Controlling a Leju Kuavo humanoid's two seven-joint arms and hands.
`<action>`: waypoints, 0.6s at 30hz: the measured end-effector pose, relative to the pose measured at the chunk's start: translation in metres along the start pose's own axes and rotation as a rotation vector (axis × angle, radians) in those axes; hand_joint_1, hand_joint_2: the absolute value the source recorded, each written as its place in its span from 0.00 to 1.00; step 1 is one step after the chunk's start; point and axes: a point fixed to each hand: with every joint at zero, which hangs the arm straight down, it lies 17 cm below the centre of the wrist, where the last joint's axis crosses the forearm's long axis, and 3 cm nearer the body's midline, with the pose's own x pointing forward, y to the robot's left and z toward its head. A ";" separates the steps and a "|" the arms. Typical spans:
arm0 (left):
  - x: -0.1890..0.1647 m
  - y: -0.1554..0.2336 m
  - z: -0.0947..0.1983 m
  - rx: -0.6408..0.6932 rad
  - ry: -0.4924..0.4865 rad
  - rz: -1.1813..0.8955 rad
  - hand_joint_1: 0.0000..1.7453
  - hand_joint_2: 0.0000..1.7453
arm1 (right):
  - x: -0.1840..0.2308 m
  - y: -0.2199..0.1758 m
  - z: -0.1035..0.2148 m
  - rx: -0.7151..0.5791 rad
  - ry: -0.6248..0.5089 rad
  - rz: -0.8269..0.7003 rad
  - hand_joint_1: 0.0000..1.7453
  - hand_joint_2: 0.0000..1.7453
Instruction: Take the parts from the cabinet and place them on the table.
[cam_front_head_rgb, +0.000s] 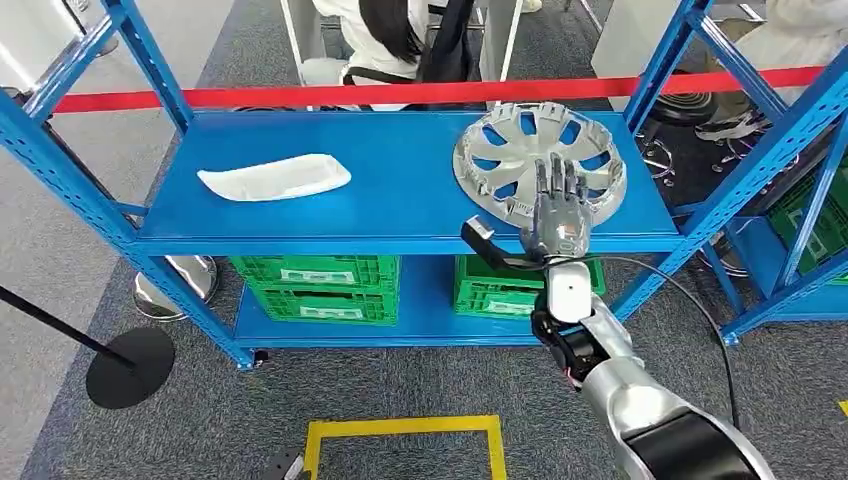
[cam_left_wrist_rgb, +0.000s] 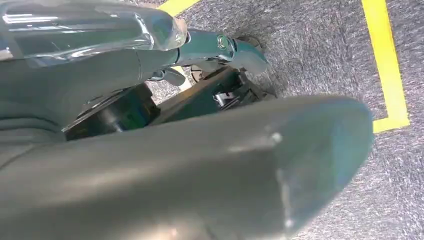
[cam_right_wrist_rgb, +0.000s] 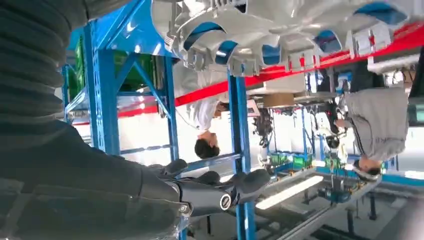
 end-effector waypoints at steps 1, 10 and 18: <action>0.000 0.000 0.000 0.000 0.001 0.000 0.00 0.00 | 0.003 0.003 0.000 0.022 -0.006 0.010 0.00 1.00; -0.001 0.000 0.000 0.000 0.004 0.000 0.00 0.00 | 0.024 0.014 0.003 0.083 -0.028 0.030 0.00 1.00; 0.000 0.001 0.000 0.004 0.003 0.009 0.00 0.00 | 0.029 0.015 0.004 0.087 -0.036 0.032 0.00 1.00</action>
